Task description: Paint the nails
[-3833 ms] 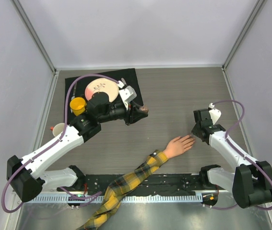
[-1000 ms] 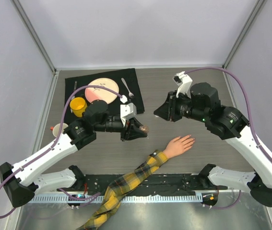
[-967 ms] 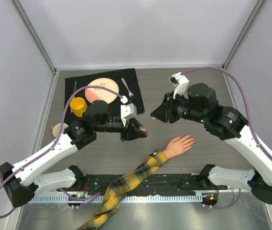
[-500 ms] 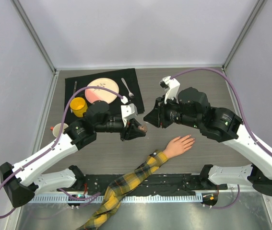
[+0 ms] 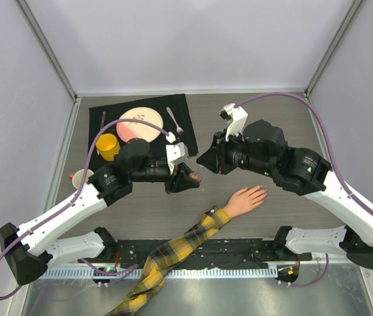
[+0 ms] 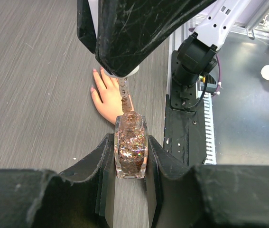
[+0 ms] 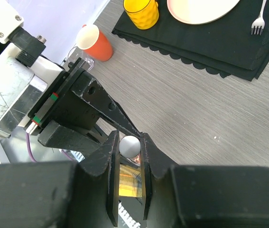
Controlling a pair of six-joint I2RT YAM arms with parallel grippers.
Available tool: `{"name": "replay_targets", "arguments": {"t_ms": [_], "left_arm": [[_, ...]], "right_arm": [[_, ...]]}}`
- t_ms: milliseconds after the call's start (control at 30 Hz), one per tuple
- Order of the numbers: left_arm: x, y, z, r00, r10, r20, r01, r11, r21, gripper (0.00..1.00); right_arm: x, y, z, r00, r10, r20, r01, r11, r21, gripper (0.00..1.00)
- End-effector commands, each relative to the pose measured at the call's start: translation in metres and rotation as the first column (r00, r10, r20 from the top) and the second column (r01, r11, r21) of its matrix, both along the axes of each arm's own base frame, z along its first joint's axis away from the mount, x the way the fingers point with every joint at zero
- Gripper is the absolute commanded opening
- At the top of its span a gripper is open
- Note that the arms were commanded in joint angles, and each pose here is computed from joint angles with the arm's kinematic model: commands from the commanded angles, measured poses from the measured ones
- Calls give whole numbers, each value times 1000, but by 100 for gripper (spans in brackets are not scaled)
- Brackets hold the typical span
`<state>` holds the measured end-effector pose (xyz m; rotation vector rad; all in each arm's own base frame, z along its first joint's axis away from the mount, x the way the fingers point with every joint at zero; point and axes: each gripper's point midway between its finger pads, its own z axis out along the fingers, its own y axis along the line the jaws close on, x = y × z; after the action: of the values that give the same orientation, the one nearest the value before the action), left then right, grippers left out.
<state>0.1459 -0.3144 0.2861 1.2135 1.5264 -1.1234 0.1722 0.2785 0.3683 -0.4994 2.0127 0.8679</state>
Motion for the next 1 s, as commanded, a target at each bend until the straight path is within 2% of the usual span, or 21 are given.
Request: {"name": "replay_targets", "arguments": {"t_ms": [0,967], "left_arm": [[0,1,12,999,0,50,2,999,-37,0],[3,3,19,997,29,76,-24,998,-63,0]], "right_arm": [[3,4,12,999,-9,32,8,999,47,1],[0,17,-9,1000,29,-9,-29,999,27,1]]}}
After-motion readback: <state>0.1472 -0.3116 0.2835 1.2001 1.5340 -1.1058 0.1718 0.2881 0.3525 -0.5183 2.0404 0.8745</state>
